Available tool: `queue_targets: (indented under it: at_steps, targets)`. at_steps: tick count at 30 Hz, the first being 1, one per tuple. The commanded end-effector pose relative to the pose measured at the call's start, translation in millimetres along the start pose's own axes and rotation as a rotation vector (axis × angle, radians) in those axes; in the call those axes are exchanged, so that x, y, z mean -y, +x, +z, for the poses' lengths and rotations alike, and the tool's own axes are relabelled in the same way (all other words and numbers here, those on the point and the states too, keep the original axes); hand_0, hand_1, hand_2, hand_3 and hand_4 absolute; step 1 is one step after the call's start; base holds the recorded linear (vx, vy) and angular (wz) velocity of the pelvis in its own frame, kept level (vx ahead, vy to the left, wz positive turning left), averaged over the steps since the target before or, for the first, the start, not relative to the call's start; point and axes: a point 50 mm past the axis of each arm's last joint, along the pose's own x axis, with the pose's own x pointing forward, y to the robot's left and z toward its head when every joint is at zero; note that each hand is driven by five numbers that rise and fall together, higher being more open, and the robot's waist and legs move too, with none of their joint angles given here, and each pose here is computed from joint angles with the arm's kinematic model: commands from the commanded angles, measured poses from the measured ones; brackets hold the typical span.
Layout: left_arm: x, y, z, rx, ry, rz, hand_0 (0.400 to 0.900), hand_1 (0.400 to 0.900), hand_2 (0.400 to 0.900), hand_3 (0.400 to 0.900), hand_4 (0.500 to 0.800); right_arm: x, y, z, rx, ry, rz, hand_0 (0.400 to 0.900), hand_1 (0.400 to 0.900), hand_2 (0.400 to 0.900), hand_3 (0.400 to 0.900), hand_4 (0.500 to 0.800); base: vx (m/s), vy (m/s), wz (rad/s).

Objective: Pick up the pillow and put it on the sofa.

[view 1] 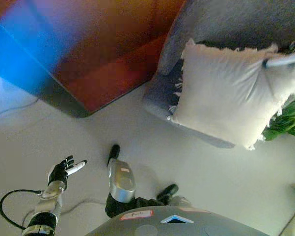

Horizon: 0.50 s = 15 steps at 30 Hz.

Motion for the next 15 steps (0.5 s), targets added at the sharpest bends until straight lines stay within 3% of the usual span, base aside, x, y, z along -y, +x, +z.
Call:
queue_targets:
  at_steps: [1, 6, 15]
  targets:
    - [-6, -1.1, 15, 0.085, 0.116, -0.002, 0.9, 0.9, 0.9, 0.9, 0.8, 95, -21, 42, 0.131, 0.091, -0.424, 0.9, 0.9, 0.9, 0.9, 0.8, 0.064, 0.017, -0.07]
    - [-1, -5.1, 2, 0.053, 0.165, -0.041, 0.9, 0.9, 0.9, 0.9, 0.8, 92, -24, 48, 0.281, 0.183, -0.454, 0.9, 0.9, 0.9, 0.9, 0.8, 0.061, 0.099, -0.17]
    - [28, -4.4, 26, 0.177, 0.189, -0.181, 0.9, 0.9, 0.9, 0.9, 0.8, 27, -39, 47, 0.585, 0.351, -0.228, 0.9, 0.9, 0.9, 0.9, 0.8, -0.046, 0.109, -0.17]
